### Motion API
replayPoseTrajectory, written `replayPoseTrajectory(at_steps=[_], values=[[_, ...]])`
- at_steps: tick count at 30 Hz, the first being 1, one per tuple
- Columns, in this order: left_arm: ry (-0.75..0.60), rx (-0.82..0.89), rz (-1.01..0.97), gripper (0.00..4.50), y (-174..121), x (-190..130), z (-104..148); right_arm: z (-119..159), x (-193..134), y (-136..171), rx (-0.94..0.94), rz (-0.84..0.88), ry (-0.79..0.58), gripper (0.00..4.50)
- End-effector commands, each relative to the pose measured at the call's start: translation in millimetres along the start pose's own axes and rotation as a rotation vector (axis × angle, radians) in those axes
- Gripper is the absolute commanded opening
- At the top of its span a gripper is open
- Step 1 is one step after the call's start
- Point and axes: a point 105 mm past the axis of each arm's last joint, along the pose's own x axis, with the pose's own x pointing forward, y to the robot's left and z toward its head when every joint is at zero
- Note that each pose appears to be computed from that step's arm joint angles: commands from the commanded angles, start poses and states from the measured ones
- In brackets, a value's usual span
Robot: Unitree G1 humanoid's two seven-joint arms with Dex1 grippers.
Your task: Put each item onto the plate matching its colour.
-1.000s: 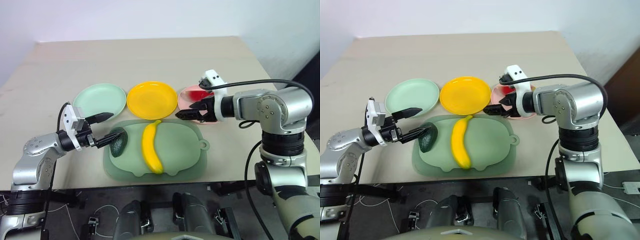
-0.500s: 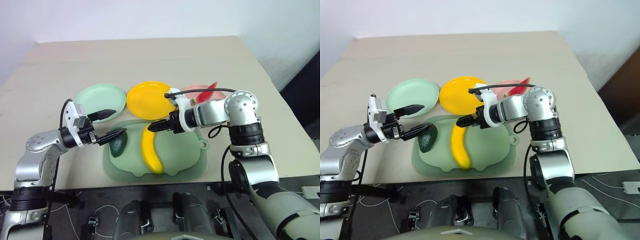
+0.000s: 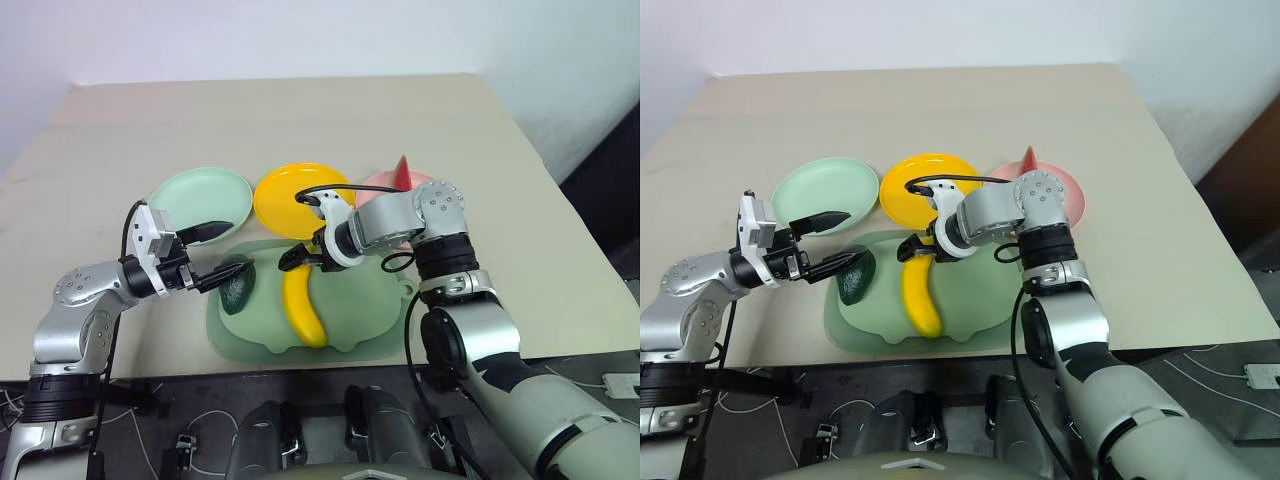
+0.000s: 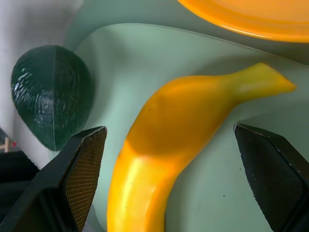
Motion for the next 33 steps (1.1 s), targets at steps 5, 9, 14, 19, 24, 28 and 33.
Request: replayPoseTrajectory(at_steps=[5, 9, 14, 19, 24, 28, 33], values=[[-0.012, 0.032, -0.002, 4.50, 0.0, -1.5, 7.1, 1.3, -0.6, 8.3, 0.049, -0.079, -0.008, 4.30], [-0.013, 0.032, 0.000, 4.50, 0.9, -1.2, 7.2, 0.5, -3.3, 14.2, 0.047, -0.074, -0.017, 3.22], [-0.017, 0.027, 0.001, 4.50, 1.1, -0.6, 5.8, 0.7, -8.5, 15.9, 0.062, -0.063, -0.030, 1.96], [-0.017, 0.027, 0.001, 4.50, 2.3, -0.4, 5.3, 13.7, -25.4, 12.6, 0.087, 0.020, -0.100, 1.93], [-0.021, 0.030, 0.010, 4.50, 4.0, -2.0, 6.7, 46.5, -66.5, 13.9, 0.067, 0.100, -0.221, 1.93], [-0.021, 0.031, 0.013, 4.50, 4.5, -2.4, 6.4, 70.1, -76.9, 5.9, 0.157, 0.092, -0.264, 1.93], [-0.030, 0.033, 0.019, 4.50, 3.2, -1.7, 6.8, 91.5, -70.4, -17.4, 0.249, 0.011, -0.325, 1.93]])
